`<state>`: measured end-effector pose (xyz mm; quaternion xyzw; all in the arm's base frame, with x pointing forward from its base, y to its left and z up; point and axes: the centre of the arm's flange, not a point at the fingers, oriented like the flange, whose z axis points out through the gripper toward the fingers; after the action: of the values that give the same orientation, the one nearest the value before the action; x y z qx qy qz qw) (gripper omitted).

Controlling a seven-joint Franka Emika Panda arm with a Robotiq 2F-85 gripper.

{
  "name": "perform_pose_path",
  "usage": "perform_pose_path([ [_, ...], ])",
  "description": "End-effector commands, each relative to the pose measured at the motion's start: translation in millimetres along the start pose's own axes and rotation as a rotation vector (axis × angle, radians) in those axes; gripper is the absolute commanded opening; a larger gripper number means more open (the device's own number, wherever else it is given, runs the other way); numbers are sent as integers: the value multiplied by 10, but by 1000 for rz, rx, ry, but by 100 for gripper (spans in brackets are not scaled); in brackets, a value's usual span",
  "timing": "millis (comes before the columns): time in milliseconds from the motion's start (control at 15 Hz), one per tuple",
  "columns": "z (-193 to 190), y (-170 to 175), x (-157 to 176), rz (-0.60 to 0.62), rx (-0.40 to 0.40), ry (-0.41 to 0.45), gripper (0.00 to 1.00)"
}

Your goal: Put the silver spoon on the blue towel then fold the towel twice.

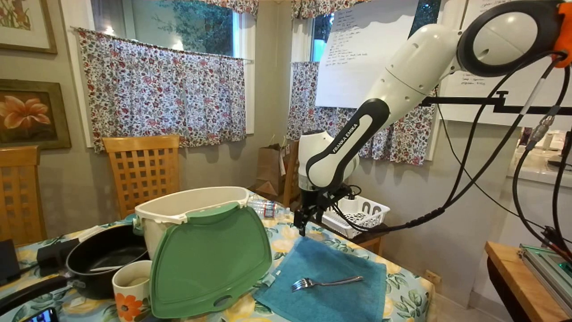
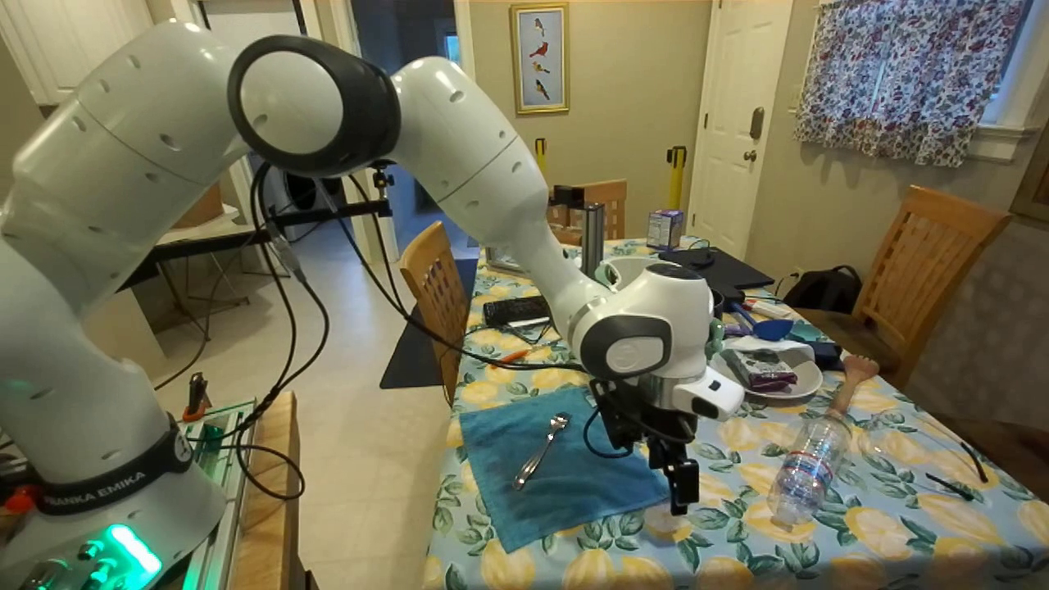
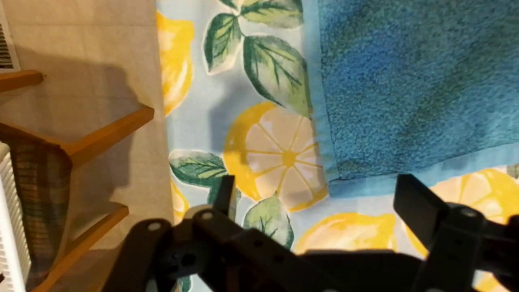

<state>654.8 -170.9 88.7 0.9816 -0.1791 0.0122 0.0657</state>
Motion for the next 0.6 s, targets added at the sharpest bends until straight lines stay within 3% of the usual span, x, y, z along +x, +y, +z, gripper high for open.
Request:
perform_pose_path([
  [0, 115, -70, 106, 38, 29, 43, 100],
  [333, 202, -134, 137, 47, 43, 32, 99],
  [533, 240, -171, 148, 48, 49, 35, 88],
])
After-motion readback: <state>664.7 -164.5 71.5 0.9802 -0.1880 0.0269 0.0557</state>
